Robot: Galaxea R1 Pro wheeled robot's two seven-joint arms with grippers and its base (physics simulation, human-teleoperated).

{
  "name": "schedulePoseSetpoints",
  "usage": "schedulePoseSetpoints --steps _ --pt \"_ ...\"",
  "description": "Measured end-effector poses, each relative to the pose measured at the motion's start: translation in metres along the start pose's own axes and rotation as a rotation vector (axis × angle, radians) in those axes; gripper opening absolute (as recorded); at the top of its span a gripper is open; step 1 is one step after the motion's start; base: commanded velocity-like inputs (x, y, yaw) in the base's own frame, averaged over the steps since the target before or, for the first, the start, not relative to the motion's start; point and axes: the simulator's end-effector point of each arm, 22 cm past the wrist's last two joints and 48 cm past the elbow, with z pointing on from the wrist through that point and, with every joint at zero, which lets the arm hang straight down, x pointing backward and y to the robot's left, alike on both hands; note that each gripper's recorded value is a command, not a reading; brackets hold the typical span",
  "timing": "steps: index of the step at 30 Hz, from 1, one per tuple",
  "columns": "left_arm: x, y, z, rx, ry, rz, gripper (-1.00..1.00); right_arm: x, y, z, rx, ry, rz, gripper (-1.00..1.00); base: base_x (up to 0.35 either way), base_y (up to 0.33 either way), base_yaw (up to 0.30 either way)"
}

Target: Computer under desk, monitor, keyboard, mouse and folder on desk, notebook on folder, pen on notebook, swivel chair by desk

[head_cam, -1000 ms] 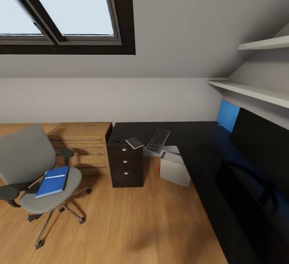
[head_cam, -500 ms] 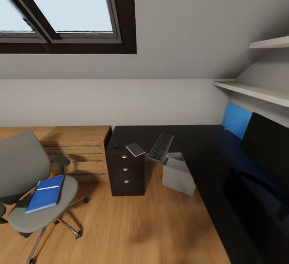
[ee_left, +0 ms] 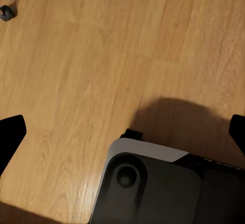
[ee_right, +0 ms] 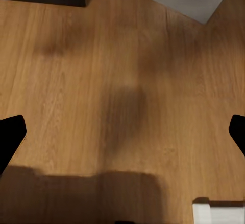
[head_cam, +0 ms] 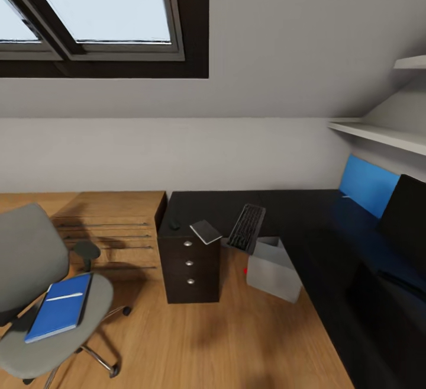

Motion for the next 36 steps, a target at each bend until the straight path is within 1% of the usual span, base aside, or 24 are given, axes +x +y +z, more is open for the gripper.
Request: schedulePoseSetpoints --steps 6,8,10,11,12,13,15,16,18,20,21,22,23,24,25,26,27,29,31,32,34,35,36 --pt "0.0 0.0 0.0 0.0 0.0 0.0 1.0 0.0 0.001 0.0 -0.011 0.0 0.001 1.0 0.325 0.028 0.0" --pt "0.0 0.0 0.0 0.0 0.0 0.0 1.0 -0.001 0.011 0.001 -0.071 -0.002 0.007 1.0 0.325 0.004 0.0" --pt "0.0 0.0 0.0 0.0 0.0 0.0 1.0 -0.004 0.018 0.001 -0.107 -0.006 0.013 1.0 0.325 0.003 0.0" --pt "0.0 0.0 0.0 0.0 0.0 0.0 1.0 -0.011 0.022 0.002 -0.137 -0.02 0.026 1.0 0.325 0.002 0.0" --pt "0.0 0.0 0.0 -0.001 0.0 0.0 1.0 -0.017 0.024 0.003 -0.149 -0.031 0.037 1.0 0.325 0.001 0.0" --pt "0.0 0.001 0.0 -0.002 0.0 -0.001 1.0 -0.033 0.024 0.006 -0.16 -0.06 0.068 1.0 0.325 0.001 0.0" --pt "0.0 0.001 0.0 -0.002 0.0 -0.001 1.0 -0.053 0.022 0.009 -0.161 -0.092 0.11 1.0 0.325 0.001 0.0" --pt "0.0 0.002 0.0 -0.003 0.0 -0.002 1.0 -0.068 0.021 0.012 -0.16 -0.105 0.151 1.0 0.325 0.0 0.0" --pt "0.0 0.002 0.0 -0.003 0.0 -0.002 1.0 -0.078 0.02 0.015 -0.161 -0.094 0.198 1.0 0.325 0.0 0.0" --pt "0.0 0.002 0.001 -0.004 0.0 -0.002 1.0 -0.085 0.02 0.017 -0.168 -0.061 0.246 1.0 0.325 0.0 0.0" --pt "0.0 0.003 0.001 -0.004 -0.001 -0.002 1.0 -0.095 0.023 0.019 -0.187 -0.032 0.299 1.0 0.325 0.0 0.0" --pt "-0.001 0.003 0.001 -0.004 -0.001 -0.003 1.0 -0.112 0.027 0.02 -0.22 -0.013 0.366 1.0 0.325 0.0 0.0" --pt "-0.001 0.003 0.001 -0.004 -0.001 -0.002 1.0 -0.146 0.027 0.023 -0.281 0.014 0.515 1.0 0.325 0.0 0.0" --pt "-0.001 0.003 0.001 -0.004 -0.001 -0.002 1.0 -0.164 0.025 0.025 -0.309 0.024 0.579 1.0 0.325 0.0 0.0" --pt "-0.001 0.003 0.001 -0.004 -0.002 -0.003 1.0 -0.192 0.022 0.027 -0.366 0.05 0.683 1.0 0.325 0.0 0.0" --pt "-0.001 0.002 0.001 -0.003 -0.003 -0.002 1.0 -0.224 0.019 0.028 -0.43 0.065 0.775 1.0 0.325 0.0 0.0" --pt "-0.001 0.001 0.0 -0.002 -0.003 -0.002 1.0 -0.24 0.017 0.027 -0.463 0.071 0.821 1.0 0.325 0.0 0.0" --pt "-0.004 0.0 0.0 0.001 -0.013 -0.005 1.0 -0.293 0.012 0.022 -0.592 0.077 0.996 1.0 0.325 0.0 0.0" --pt "-0.007 -0.001 0.0 0.004 -0.023 -0.009 1.0 -0.313 0.01 0.017 -0.648 0.069 1.072 1.0 0.325 0.0 0.0" --pt "-0.014 -0.003 0.0 0.01 -0.039 -0.015 1.0 -0.329 0.009 0.012 -0.696 0.06 1.133 1.0 0.325 0.0 0.0" --pt "-0.027 -0.007 -0.001 0.019 -0.064 -0.025 1.0 -0.34 0.008 0.009 -0.731 0.053 1.176 1.0 0.325 0.0 0.0" --pt "-0.045 -0.014 -0.003 0.033 -0.098 -0.039 1.0 -0.346 0.008 0.007 -0.752 0.048 1.202 1.0 0.325 0.0 0.0" --pt "-0.056 -0.017 -0.005 0.041 -0.118 -0.048 1.0 -0.349 0.008 0.006 -0.76 0.047 1.211 1.0 0.325 0.0 0.0"
